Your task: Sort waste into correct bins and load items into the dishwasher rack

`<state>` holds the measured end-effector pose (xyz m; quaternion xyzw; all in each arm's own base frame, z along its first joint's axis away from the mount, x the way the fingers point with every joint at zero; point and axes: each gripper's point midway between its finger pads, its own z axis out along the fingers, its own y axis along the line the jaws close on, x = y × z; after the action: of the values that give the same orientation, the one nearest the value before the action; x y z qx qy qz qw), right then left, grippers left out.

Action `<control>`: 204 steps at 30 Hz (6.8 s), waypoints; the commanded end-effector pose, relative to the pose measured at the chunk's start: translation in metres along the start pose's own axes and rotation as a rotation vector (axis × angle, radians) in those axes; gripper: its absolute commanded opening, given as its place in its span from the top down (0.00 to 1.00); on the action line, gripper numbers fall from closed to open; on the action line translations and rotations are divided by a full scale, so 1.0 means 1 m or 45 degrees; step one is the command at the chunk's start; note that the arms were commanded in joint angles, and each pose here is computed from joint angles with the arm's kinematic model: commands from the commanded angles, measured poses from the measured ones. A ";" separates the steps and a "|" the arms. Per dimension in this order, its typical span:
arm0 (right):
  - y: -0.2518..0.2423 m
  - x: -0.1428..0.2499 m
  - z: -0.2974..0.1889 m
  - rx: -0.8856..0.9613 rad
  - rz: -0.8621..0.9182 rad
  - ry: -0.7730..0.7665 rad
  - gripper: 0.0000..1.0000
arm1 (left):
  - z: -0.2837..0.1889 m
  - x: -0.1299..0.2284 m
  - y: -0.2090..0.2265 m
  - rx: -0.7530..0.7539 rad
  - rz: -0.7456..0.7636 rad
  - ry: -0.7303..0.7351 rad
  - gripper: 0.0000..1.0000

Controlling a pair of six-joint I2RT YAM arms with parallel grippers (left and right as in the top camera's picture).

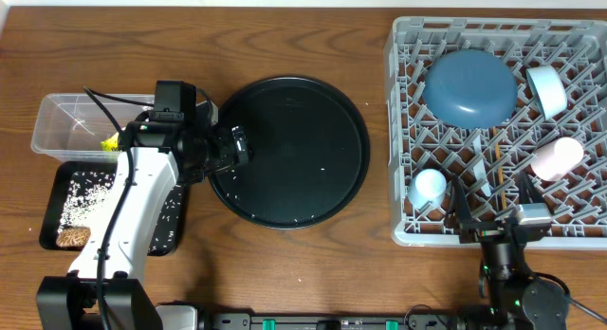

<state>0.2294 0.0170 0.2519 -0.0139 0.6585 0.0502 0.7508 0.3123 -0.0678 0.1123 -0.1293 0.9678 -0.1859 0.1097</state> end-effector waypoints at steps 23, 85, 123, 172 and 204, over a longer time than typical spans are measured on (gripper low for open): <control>-0.004 0.096 0.003 0.004 -0.033 0.259 0.01 | 0.000 -0.004 0.002 -0.011 0.008 -0.008 0.02; -0.003 0.096 0.004 -0.004 -0.078 0.259 0.01 | -0.179 0.023 -0.053 0.257 0.268 -0.742 0.02; -0.003 0.096 0.004 -0.004 -0.078 0.260 0.01 | -0.107 0.081 0.027 0.236 0.290 -1.251 0.02; -0.003 0.096 0.004 -0.004 -0.078 0.260 0.01 | -0.057 0.051 0.037 -0.005 0.808 -1.458 0.02; -0.003 0.096 0.004 -0.004 -0.078 0.261 0.01 | -0.057 0.051 0.037 -0.005 0.808 -1.458 0.02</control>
<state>0.2457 0.0188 0.1579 -0.0366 0.7309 0.0289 0.6809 0.2432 -0.0289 0.1567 0.0730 0.7334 -0.0447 0.6744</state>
